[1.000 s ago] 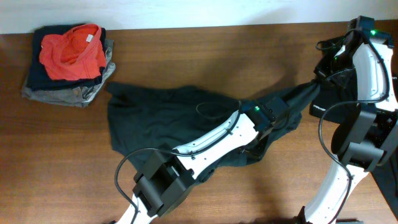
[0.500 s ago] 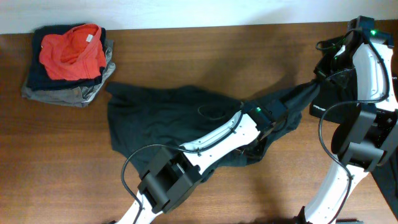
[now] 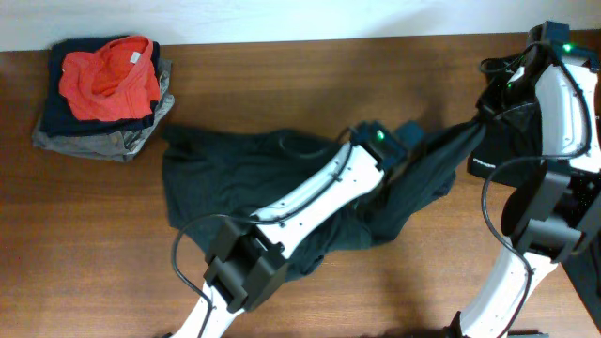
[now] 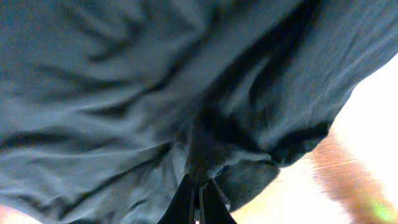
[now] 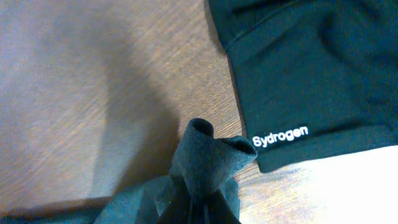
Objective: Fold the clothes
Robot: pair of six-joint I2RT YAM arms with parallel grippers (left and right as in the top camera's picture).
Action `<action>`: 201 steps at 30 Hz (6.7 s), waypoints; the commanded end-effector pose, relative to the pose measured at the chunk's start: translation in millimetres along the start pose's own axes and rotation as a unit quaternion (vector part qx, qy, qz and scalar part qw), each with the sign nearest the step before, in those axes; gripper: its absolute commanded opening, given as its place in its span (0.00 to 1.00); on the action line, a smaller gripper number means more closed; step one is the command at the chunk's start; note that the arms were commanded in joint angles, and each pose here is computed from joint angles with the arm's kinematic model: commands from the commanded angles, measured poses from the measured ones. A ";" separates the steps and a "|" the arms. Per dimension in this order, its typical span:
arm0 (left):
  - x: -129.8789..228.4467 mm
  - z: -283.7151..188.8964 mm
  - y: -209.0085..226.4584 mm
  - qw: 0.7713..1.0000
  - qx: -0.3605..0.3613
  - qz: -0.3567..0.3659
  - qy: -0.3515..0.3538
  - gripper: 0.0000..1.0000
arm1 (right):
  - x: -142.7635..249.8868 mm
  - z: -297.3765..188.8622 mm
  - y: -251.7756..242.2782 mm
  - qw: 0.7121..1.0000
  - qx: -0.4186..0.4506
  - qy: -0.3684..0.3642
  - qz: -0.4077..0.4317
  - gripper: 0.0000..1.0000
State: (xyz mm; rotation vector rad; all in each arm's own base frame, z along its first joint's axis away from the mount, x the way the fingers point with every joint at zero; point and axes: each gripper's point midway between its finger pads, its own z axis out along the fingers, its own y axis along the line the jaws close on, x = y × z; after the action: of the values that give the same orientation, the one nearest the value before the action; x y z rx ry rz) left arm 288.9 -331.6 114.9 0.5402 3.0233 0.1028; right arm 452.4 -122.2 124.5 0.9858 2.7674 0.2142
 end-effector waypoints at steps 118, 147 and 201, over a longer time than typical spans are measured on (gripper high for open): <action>-23.2 -1.7 151.0 0.991 0.086 -0.098 0.041 0.32 | 62.2 -146.4 9.1 0.991 0.058 -0.054 -0.109 0.78; 23.0 128.9 146.4 0.988 0.076 -0.100 0.089 0.01 | 68.0 -145.1 16.5 0.992 0.035 -0.041 -0.111 0.48; 52.1 32.5 221.8 0.973 0.097 -0.208 -0.003 0.04 | 66.0 -145.0 29.3 0.992 0.002 -0.045 -0.115 0.49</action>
State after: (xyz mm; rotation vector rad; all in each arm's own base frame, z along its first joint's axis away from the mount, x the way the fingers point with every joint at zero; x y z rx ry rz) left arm 325.7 -87.0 116.4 -0.1811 3.0134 -0.1638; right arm 387.8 -69.8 257.8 0.6525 2.7798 0.1140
